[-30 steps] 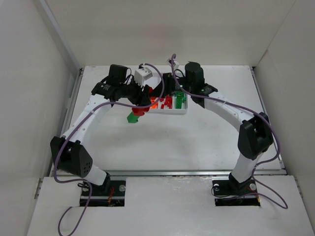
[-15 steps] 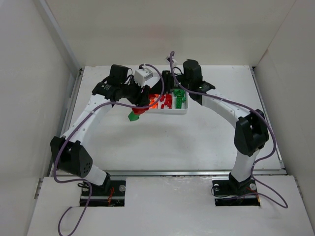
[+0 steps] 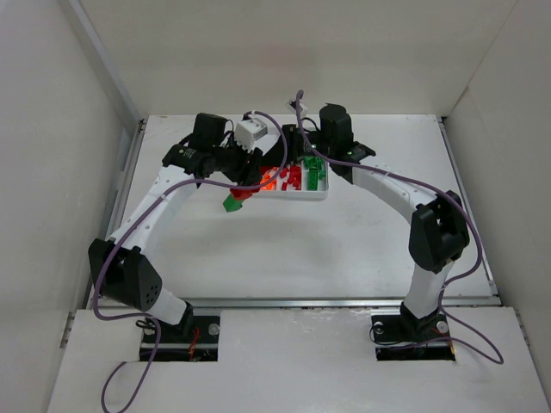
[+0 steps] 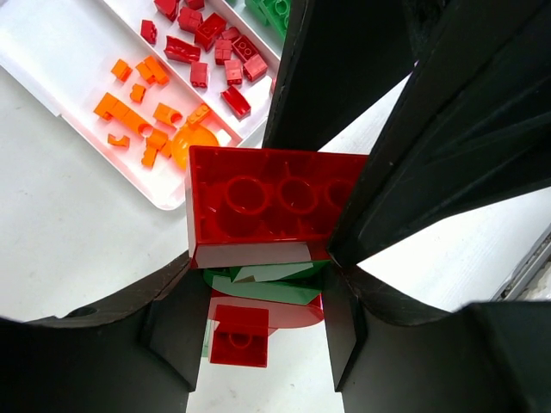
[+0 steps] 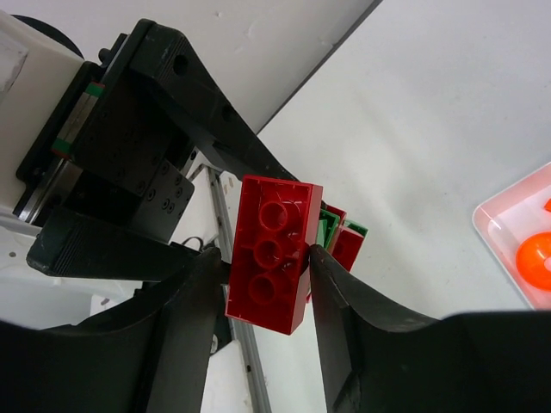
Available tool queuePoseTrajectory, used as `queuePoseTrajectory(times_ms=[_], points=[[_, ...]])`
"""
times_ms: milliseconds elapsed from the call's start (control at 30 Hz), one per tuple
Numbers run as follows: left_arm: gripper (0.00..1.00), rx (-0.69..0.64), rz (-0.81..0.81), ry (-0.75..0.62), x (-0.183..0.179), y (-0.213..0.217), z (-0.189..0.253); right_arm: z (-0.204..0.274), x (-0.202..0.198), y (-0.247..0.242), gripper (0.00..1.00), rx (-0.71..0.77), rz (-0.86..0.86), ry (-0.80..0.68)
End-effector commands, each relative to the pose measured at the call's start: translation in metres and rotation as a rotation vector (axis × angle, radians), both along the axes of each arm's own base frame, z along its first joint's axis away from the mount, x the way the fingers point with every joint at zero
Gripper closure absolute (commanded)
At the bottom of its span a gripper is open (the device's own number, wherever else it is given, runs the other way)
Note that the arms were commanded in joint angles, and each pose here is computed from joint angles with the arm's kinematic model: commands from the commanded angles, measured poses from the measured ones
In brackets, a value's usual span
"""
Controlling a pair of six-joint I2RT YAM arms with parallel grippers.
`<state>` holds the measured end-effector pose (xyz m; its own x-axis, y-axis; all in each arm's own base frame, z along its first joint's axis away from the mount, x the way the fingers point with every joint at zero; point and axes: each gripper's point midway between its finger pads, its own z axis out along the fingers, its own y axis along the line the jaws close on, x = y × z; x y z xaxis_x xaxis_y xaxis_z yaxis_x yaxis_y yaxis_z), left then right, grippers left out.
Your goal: Sort the legos into containers by color
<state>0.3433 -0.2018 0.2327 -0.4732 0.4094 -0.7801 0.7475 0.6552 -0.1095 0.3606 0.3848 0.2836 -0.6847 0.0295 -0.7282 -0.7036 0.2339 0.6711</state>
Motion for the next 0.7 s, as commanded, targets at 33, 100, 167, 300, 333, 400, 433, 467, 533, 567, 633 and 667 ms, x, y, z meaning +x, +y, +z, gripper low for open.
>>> queuePoseTrajectory(times_ms=[33,100,167,300,333,400,433,467,533,567,633,667], points=[[1.00,-0.050,0.010,-0.107,0.014,-0.006,0.031,0.022,-0.013,0.009,0.49,0.044,0.069,-0.062],[1.00,-0.053,0.010,-0.116,0.015,-0.007,0.035,0.017,-0.012,0.010,0.49,0.038,0.070,-0.063],[1.00,-0.055,0.016,-0.101,0.016,-0.008,0.031,0.004,-0.014,0.014,0.49,0.008,0.070,-0.030],[1.00,-0.058,0.016,-0.110,0.017,-0.008,0.035,-0.012,-0.009,0.015,0.43,-0.052,0.037,-0.031],[1.00,-0.061,0.016,-0.118,0.017,-0.008,0.039,-0.015,-0.008,0.014,0.42,-0.061,0.030,-0.032],[1.00,-0.066,0.021,-0.112,0.017,-0.008,0.039,-0.017,-0.005,0.012,0.42,-0.082,0.011,-0.029],[1.00,-0.066,0.021,-0.112,0.017,-0.008,0.039,-0.018,-0.005,0.012,0.44,-0.084,0.013,-0.039],[1.00,-0.066,0.021,-0.112,0.017,-0.008,0.039,-0.019,-0.005,0.012,0.47,-0.089,0.014,-0.032],[1.00,-0.059,0.021,-0.095,0.018,-0.009,0.031,-0.014,-0.005,0.011,0.63,-0.087,0.001,-0.042],[1.00,-0.056,0.021,-0.087,0.017,-0.008,0.028,-0.015,-0.002,0.010,0.78,-0.092,-0.016,-0.044],[1.00,-0.056,0.021,-0.087,0.017,-0.008,0.028,-0.009,-0.003,0.009,0.85,-0.085,-0.017,-0.054],[1.00,-0.051,0.021,-0.075,0.015,-0.008,0.023,-0.009,0.001,0.005,0.85,-0.085,-0.027,-0.054]])
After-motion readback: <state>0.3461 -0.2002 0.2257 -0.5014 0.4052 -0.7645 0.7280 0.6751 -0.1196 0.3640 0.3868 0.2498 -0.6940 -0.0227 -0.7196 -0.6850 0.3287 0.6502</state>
